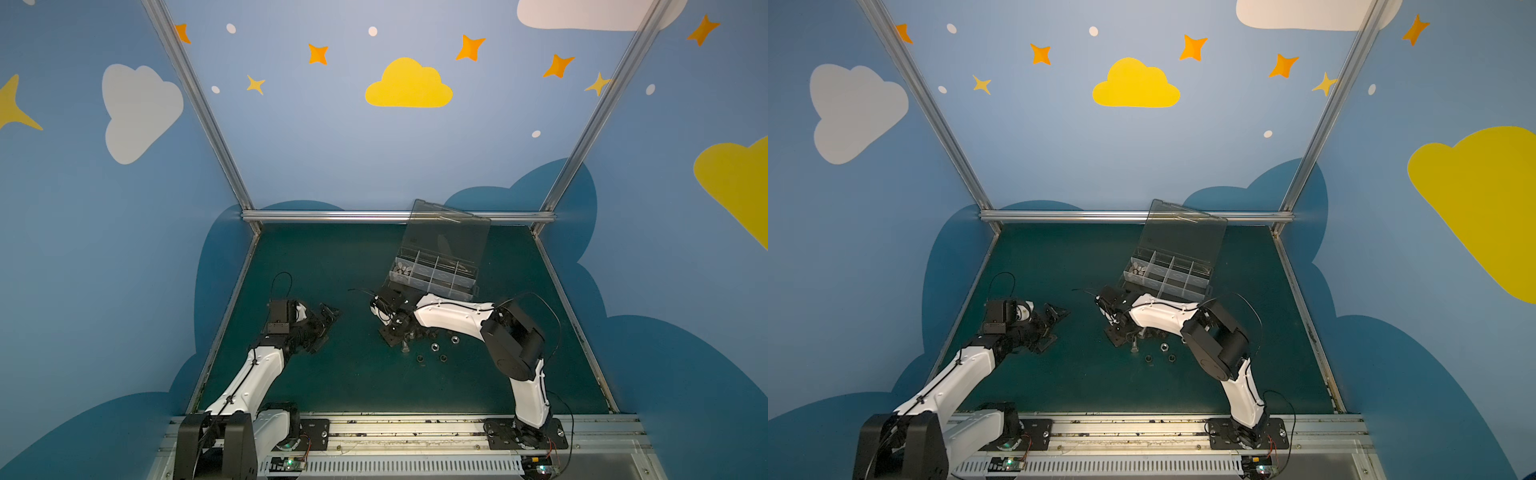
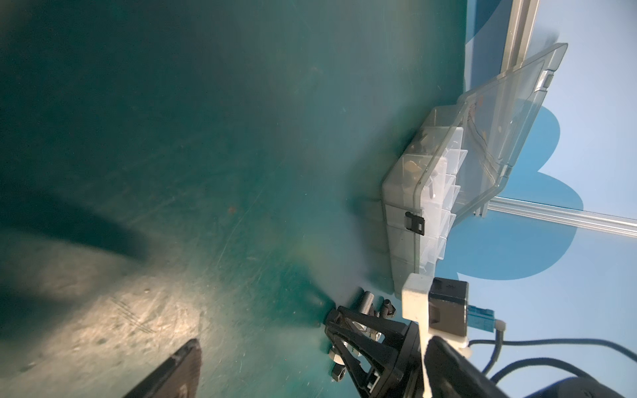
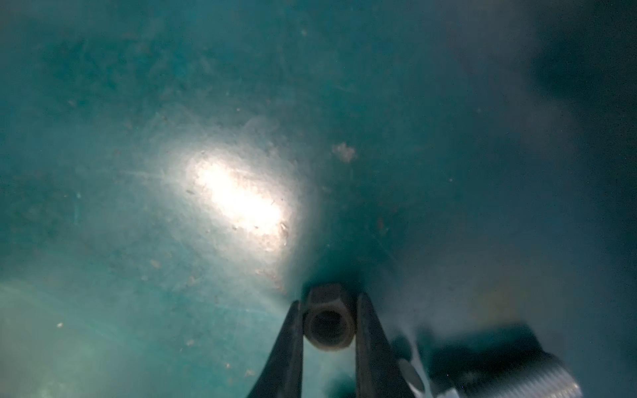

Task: Sort the screws and nuts into containers
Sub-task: Pick up the nut from the center of the table, then place the nut into the container.

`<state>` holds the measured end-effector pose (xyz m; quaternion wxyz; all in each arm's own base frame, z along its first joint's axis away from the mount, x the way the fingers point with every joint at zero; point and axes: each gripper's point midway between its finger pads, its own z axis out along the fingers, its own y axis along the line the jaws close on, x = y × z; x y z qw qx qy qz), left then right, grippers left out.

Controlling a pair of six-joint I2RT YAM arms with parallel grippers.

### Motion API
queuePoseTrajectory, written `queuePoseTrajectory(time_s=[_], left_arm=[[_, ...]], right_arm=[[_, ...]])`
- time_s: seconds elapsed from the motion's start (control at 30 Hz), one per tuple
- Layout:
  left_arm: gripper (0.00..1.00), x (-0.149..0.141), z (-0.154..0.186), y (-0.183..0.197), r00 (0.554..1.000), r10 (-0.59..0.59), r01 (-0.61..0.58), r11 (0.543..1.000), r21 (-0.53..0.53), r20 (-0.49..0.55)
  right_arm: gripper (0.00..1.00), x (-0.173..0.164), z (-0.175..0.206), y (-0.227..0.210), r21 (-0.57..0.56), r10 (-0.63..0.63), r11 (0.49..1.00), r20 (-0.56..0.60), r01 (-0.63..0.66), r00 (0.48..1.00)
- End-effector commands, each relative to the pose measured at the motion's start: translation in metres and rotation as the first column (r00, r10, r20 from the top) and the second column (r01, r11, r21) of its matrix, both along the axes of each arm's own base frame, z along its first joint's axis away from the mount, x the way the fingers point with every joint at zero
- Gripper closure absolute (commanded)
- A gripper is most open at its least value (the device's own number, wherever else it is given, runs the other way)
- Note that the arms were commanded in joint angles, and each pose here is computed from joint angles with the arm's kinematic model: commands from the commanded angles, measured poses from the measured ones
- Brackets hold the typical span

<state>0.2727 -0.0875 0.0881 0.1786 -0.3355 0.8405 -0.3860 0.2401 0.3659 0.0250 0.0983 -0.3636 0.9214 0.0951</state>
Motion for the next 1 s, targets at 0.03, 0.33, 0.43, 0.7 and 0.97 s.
queuePoseTrajectory(time_s=[0.03, 0.33, 0.43, 0.7, 0.97], left_arm=[[0.0, 0.002, 0.007, 0.002, 1.0, -0.001, 0.0, 1.0, 0.012, 0.021], [0.0, 0.002, 0.008, 0.001, 1.0, 0.001, -0.001, 1.0, 0.01, 0.022], [0.0, 0.002, 0.008, 0.002, 1.0, 0.003, -0.004, 1.0, 0.009, 0.021], [0.0, 0.003, 0.011, 0.002, 1.0, 0.011, -0.011, 1.0, 0.003, 0.029], [0.0, 0.004, 0.012, 0.002, 0.999, 0.018, -0.018, 1.0, 0.0, 0.03]], right_arm=[[0.95, 0.012, 0.037, 0.0, 0.095, 0.011, 0.995, 0.023, -0.013, 1.0], [0.95, 0.085, 0.097, -0.027, 0.161, -0.086, 0.985, 0.155, 0.061, 0.984], [0.94, 0.119, 0.108, -0.045, 0.154, -0.146, 0.981, 0.199, 0.117, 0.969], [0.94, 0.192, 0.111, -0.084, 0.159, -0.287, 0.954, 0.226, 0.255, 0.931], [0.93, 0.215, 0.091, -0.093, 0.15, -0.333, 0.939, 0.186, 0.309, 0.924]])
